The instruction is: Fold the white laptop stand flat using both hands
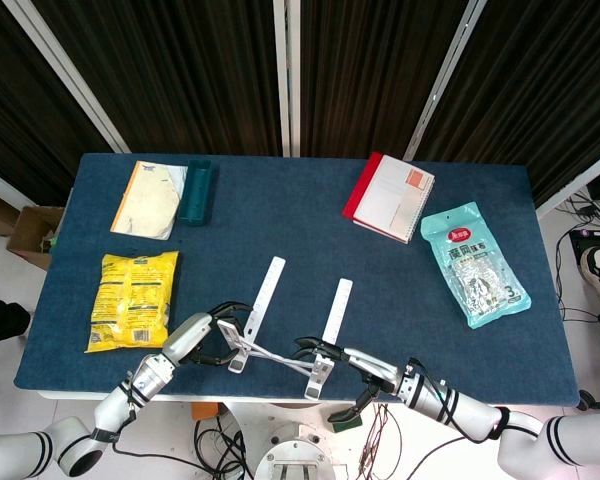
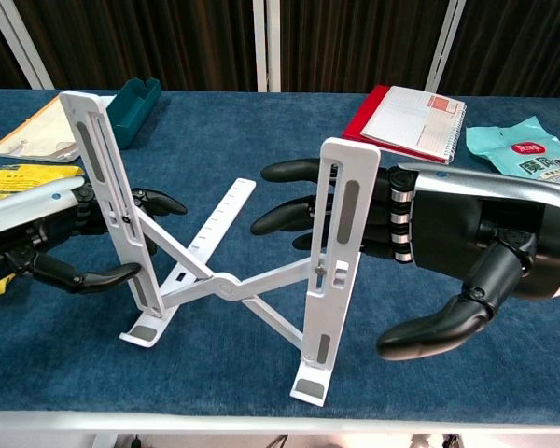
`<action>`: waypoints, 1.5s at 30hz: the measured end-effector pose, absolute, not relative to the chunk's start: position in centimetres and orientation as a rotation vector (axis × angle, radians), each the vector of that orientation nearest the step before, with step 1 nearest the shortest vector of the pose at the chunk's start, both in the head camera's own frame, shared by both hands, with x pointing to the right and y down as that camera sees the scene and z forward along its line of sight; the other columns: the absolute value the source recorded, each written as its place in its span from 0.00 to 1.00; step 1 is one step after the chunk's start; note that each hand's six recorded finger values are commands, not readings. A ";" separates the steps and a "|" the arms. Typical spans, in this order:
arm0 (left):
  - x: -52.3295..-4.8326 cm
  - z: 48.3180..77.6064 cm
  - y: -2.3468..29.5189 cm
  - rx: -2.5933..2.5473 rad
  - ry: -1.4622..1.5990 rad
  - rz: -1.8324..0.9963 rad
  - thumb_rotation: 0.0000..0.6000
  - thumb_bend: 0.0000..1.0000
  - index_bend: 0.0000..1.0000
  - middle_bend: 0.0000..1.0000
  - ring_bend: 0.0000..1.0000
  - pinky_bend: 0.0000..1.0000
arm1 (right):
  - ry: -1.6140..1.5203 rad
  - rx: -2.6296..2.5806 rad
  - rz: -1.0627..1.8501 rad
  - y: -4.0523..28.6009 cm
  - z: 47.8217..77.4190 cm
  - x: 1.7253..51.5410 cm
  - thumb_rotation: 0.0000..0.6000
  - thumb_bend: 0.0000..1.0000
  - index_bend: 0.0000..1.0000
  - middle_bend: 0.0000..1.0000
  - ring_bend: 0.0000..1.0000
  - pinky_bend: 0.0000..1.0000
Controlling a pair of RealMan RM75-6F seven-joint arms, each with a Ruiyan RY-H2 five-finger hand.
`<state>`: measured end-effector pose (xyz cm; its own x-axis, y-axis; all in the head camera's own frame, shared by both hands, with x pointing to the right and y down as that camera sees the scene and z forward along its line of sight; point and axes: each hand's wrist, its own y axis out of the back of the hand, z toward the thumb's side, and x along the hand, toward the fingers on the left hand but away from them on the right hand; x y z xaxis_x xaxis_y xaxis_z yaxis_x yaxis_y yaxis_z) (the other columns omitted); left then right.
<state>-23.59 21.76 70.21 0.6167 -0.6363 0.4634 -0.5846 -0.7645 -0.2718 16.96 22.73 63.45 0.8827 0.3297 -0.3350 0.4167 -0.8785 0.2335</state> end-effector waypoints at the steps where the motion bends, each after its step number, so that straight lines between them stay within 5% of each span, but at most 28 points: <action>1: -23.7 70.2 21.7 -2.735 1.043 -0.844 1.00 0.37 0.49 0.17 0.12 0.33 | 0.558 2.752 -0.413 22.7 63.4 17.0 1.00 0.00 0.01 0.17 0.01 0.02; 21: -24.5 69.8 22.0 -2.674 1.078 -0.860 1.00 0.41 0.58 0.21 0.12 0.33 | 0.559 2.753 -0.404 22.7 63.4 17.0 1.00 0.00 0.01 0.17 0.01 0.02; 23: -24.4 69.8 22.0 -2.677 1.078 -0.854 1.00 0.40 0.56 0.21 0.12 0.33 | 0.563 2.757 -0.407 22.6 63.4 17.0 1.00 0.00 0.01 0.17 0.01 0.02; 27: -24.4 69.8 22.0 -2.680 1.077 -0.851 1.00 0.29 0.27 0.14 0.11 0.28 | 0.568 2.776 -0.429 22.5 63.5 17.1 1.00 0.00 0.01 0.18 0.01 0.02; 29: -24.5 69.7 21.9 -2.687 1.089 -0.845 1.00 0.25 0.21 0.12 0.10 0.26 | 0.572 2.799 -0.452 22.4 63.5 17.1 1.00 0.00 0.01 0.18 0.01 0.02; 45: -25.8 69.0 21.7 -2.658 1.108 -0.862 1.00 0.19 0.23 0.12 0.10 0.24 | 0.558 2.869 -0.699 21.9 62.8 17.5 1.00 0.08 0.00 0.14 0.01 0.03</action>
